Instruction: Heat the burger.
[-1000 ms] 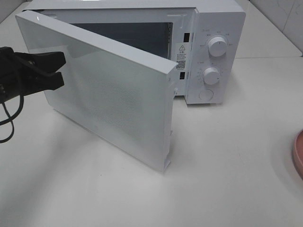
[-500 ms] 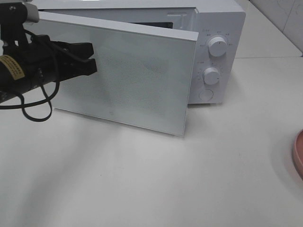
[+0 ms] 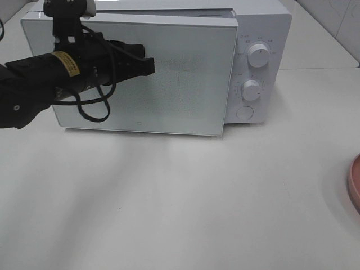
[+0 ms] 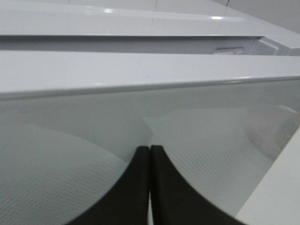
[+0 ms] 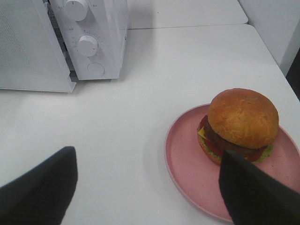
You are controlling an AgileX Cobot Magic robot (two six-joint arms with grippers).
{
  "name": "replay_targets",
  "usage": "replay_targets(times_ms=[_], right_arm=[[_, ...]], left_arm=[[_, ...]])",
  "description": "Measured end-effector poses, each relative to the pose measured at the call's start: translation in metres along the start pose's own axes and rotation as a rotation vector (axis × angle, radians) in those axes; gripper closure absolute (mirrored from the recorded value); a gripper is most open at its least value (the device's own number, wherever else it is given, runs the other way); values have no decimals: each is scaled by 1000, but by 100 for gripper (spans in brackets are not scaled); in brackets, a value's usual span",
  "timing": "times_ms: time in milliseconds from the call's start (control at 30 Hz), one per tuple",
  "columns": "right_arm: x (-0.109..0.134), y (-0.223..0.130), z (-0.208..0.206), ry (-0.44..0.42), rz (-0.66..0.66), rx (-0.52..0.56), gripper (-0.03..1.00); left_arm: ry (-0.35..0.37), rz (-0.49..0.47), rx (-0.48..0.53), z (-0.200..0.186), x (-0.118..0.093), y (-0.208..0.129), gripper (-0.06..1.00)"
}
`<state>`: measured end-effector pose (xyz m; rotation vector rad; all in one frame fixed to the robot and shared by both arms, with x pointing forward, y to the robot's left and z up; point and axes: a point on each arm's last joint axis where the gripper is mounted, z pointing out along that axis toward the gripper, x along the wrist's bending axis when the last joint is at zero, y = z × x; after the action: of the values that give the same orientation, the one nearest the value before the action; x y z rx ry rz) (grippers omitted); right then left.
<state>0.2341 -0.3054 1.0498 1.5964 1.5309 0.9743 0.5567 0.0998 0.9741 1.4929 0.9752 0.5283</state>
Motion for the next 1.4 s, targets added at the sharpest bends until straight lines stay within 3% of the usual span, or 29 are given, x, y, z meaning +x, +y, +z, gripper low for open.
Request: replay_targets(times_ms=[567, 900, 1233, 1267, 1300, 1367, 1400], right_arm=[[0, 0, 0, 0, 0, 0, 23], [0, 0, 0, 0, 0, 0, 23], [0, 0, 0, 0, 0, 0, 23], [0, 0, 0, 0, 0, 0, 23], [0, 0, 0, 0, 0, 0, 23], [0, 0, 0, 0, 0, 0, 23], [0, 0, 0, 0, 0, 0, 23]], left_arm=[[-63, 83, 40, 58, -23, 6, 94], [-76, 119, 61, 66, -33, 5, 94], [-42, 77, 260, 53, -59, 5, 94], [-46, 87, 316, 48, -68, 4, 87], [-46, 87, 316, 48, -68, 4, 87], [-49, 107, 417, 37, -82, 2, 61], [-49, 107, 417, 37, -82, 2, 61]])
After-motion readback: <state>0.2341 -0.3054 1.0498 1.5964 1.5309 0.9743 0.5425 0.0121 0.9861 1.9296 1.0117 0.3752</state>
